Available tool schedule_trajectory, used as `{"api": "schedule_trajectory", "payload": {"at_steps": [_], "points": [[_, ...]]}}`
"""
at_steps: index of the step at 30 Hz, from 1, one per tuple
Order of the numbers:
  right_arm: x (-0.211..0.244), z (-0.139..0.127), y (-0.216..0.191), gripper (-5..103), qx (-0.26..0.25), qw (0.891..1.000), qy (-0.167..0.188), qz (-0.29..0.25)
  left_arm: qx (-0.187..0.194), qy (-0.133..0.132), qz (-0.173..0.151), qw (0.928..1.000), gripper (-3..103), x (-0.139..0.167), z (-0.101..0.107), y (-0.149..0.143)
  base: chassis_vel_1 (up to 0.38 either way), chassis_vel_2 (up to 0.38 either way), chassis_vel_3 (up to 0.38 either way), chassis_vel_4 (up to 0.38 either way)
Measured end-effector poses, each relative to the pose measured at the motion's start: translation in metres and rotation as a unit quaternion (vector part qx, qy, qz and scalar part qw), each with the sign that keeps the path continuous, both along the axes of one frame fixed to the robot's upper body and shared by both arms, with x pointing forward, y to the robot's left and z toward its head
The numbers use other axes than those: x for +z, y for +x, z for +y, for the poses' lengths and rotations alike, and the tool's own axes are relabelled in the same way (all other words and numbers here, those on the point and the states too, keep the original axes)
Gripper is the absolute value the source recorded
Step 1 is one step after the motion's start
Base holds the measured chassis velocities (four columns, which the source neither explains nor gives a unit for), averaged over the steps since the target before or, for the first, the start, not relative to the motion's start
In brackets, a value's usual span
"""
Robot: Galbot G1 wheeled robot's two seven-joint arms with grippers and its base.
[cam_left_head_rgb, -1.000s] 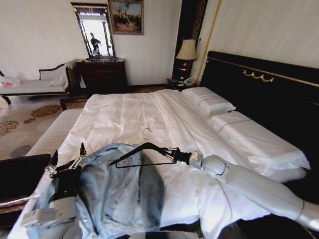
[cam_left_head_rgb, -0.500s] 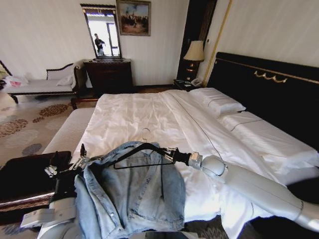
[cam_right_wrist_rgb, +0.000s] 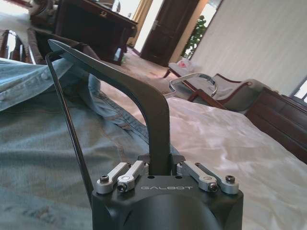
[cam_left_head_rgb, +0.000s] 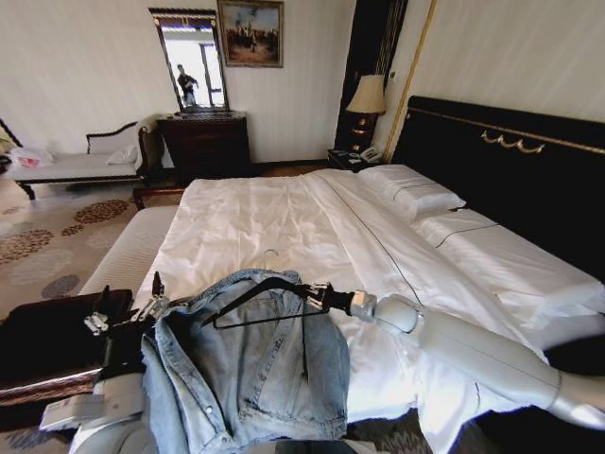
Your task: Pick up the clothes from the bed and hang them on the clothes hanger.
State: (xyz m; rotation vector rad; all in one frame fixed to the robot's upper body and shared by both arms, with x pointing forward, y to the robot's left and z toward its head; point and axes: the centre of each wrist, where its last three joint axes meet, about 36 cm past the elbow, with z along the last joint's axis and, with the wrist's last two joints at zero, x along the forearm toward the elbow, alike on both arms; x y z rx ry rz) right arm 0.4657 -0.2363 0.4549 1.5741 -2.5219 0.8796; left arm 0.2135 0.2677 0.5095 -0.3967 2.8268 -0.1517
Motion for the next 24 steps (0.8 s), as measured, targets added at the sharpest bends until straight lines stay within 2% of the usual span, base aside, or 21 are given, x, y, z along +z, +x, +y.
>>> {"api": "schedule_trajectory", "payload": {"at_steps": [5, 7, 8, 12, 20, 24], "points": [[0.005, 0.034, 0.01, 20, 0.008, 1.0, -0.021, -0.005, 0.0, -0.003, -0.009, 1.0, 100, 0.003, 0.0, 0.004, 0.0, 0.0, 0.0, 0.0], [0.0, 0.056, 0.017, 20, 0.01, 0.999, -0.034, -0.002, 0.001, -0.005, -0.014, 0.9999, 100, 0.004, 0.001, 0.006, 0.0, 0.0, 0.0, 0.0], [0.0, 0.056, 0.017, 20, 0.01, 0.999, -0.034, -0.002, 0.001, -0.005, -0.014, 0.9999, 100, 0.004, 0.001, 0.006, 0.0, 0.0, 0.0, 0.0], [-0.017, 0.09, 0.029, 20, 0.002, 0.998, -0.058, 0.003, 0.005, -0.014, -0.016, 0.9998, 100, 0.006, 0.003, 0.008, 0.0, 0.0, 0.0, 0.0], [-0.033, 0.128, 0.051, 20, -0.03, 0.995, -0.092, -0.003, 0.007, -0.023, -0.018, 0.9995, 100, 0.008, 0.006, 0.009, 0.0, 0.0, 0.0, 0.0], [-0.033, 0.139, 0.062, 20, -0.049, 0.993, -0.104, -0.016, 0.005, -0.026, -0.022, 0.9994, 100, 0.009, 0.007, 0.011, 0.0, 0.0, 0.0, 0.0]]}}
